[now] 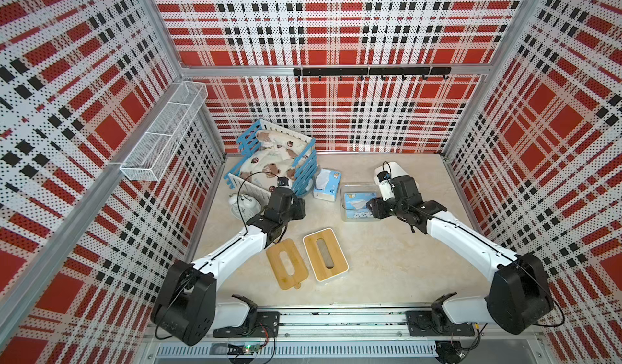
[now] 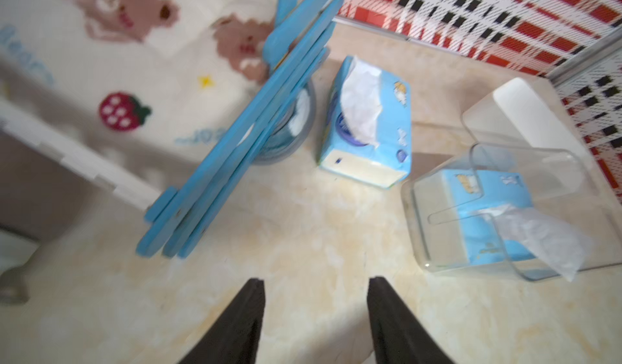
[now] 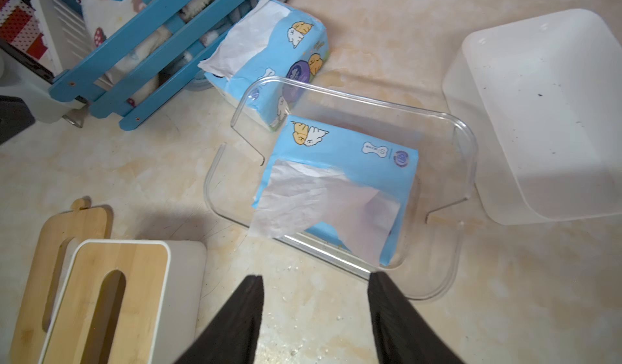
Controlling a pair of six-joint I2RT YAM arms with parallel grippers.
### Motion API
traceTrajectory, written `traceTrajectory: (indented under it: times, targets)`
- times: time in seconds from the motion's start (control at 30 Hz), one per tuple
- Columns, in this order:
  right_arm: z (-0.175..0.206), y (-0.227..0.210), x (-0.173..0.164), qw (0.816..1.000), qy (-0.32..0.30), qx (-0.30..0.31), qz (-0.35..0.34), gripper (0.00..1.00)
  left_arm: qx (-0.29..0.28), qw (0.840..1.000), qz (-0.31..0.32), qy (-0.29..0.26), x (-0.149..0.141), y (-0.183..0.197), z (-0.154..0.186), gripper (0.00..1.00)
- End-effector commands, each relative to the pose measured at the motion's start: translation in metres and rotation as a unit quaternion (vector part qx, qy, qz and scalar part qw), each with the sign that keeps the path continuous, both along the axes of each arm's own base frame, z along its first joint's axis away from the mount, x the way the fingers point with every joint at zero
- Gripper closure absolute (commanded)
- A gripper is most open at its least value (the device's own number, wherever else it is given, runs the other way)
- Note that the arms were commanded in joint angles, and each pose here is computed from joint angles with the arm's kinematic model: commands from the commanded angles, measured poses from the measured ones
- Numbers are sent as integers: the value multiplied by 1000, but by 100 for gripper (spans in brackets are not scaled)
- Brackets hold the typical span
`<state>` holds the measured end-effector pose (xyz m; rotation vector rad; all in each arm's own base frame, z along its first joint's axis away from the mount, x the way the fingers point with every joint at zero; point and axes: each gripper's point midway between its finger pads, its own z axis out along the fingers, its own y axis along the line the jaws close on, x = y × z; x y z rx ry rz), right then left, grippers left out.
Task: Put the tissue paper into the tissue box
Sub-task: Pick up the box lid from the center of the board.
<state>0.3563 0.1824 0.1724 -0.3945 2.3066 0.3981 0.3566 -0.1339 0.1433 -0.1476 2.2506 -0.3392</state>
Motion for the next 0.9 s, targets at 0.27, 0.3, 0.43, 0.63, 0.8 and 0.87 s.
traceTrajectory:
  times: [0.27, 0.3, 0.43, 0.63, 0.8, 0.87]
  targets:
    - [19, 13, 1, 998, -37, 33, 28, 42, 17, 979, 159, 123, -77, 49, -59, 28]
    - [19, 14, 1, 998, -38, 36, 31, 42, 17, 978, 163, 132, -83, 50, -63, 27]
    - [19, 19, 0, 997, -41, 47, 42, 42, 21, 968, 184, 167, -106, 59, -80, 25]
    - [14, 23, 0, 997, -39, 53, 49, 42, 19, 958, 187, 218, -135, 58, -102, 29]
    - [9, 23, 1, 997, -35, 52, 50, 42, 39, 951, 197, 234, -145, 62, -104, 34]
    - [8, 23, 0, 997, -34, 51, 51, 42, 44, 948, 207, 239, -149, 66, -103, 35]
